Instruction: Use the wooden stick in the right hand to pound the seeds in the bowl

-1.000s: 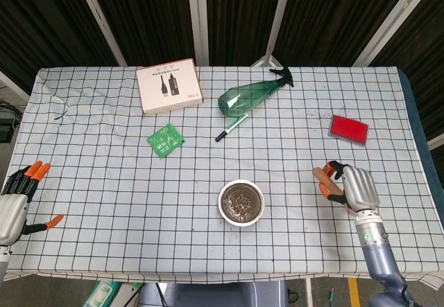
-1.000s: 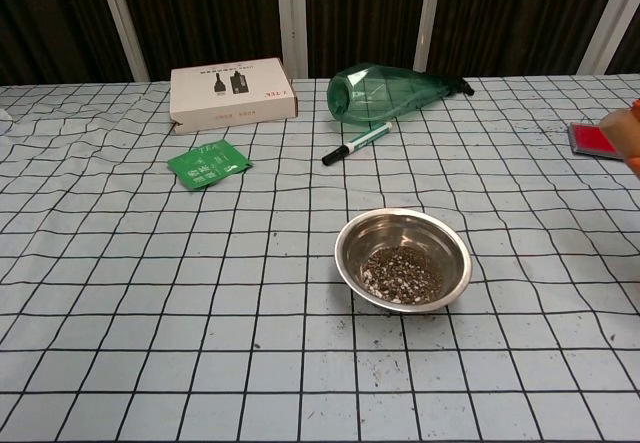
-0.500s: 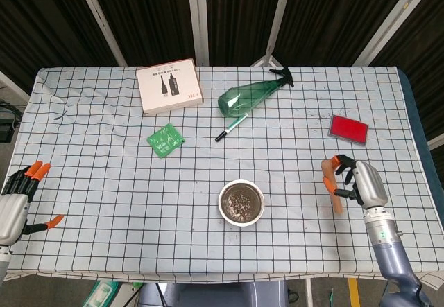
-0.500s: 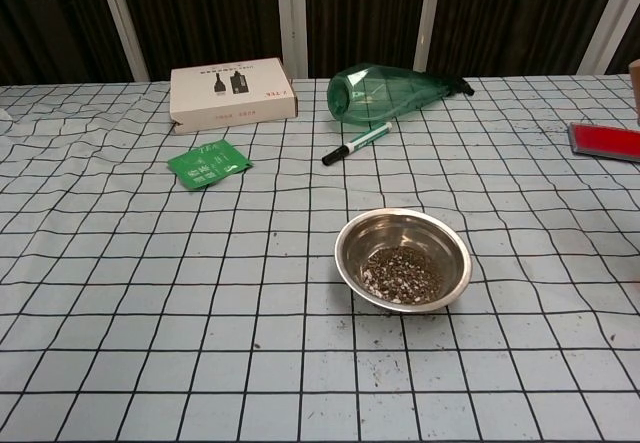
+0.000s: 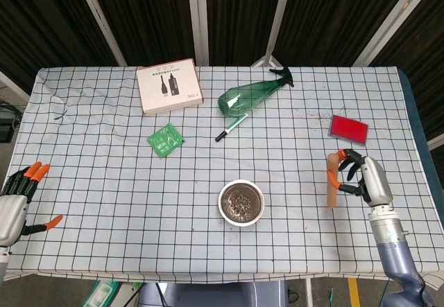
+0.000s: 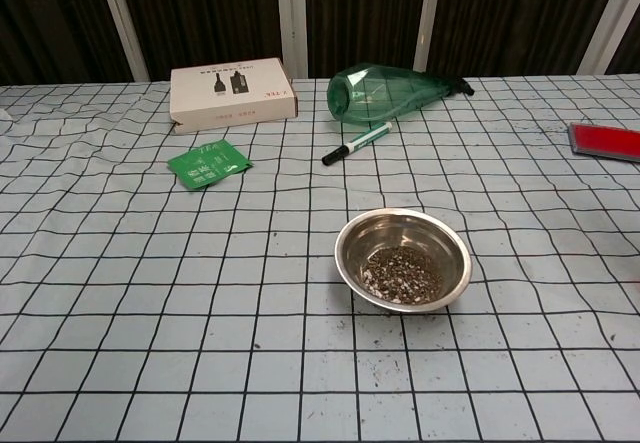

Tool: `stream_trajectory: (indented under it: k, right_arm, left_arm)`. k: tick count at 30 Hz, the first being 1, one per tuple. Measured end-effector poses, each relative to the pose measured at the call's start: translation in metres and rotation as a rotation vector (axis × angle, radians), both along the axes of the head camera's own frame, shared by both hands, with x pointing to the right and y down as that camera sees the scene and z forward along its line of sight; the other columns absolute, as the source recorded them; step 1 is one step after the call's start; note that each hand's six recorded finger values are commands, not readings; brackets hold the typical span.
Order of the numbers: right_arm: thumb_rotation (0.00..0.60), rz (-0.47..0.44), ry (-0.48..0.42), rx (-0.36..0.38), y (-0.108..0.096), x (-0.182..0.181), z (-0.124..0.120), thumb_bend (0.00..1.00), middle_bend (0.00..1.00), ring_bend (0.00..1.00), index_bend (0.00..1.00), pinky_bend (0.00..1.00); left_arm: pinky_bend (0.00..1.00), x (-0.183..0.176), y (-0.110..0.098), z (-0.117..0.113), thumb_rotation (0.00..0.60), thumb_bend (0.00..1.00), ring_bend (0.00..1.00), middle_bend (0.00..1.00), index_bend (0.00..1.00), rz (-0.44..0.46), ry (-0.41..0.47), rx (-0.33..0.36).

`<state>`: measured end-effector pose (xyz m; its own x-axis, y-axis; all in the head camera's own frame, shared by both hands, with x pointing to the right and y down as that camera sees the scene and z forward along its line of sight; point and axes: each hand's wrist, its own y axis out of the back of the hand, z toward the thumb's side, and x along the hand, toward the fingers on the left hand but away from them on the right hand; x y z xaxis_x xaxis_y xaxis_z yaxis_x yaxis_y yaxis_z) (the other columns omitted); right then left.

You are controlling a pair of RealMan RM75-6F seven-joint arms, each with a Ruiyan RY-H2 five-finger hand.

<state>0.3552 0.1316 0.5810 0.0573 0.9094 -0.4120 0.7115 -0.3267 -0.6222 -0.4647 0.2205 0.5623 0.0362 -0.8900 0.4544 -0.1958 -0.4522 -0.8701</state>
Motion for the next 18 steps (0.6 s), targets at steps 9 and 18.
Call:
stream_trajectory:
  k: [9,18]
  right_arm:
    - [0.6,0.038,-0.097,0.033,-0.004,-0.002,-0.007,0.8,0.6,0.52,0.77,0.65]
    - [0.6,0.107,-0.236,0.166,-0.005,-0.008,-0.022,0.8,0.61,0.52,0.77,0.65]
  left_arm:
    - [0.0,0.001,0.0,0.0,0.6,0.09,0.0,0.0,0.0,-0.007,-0.006,0.002]
    - [0.0,0.003,0.001,0.0,0.6,0.09,0.0,0.0,0.0,-0.004,-0.006,0.007]
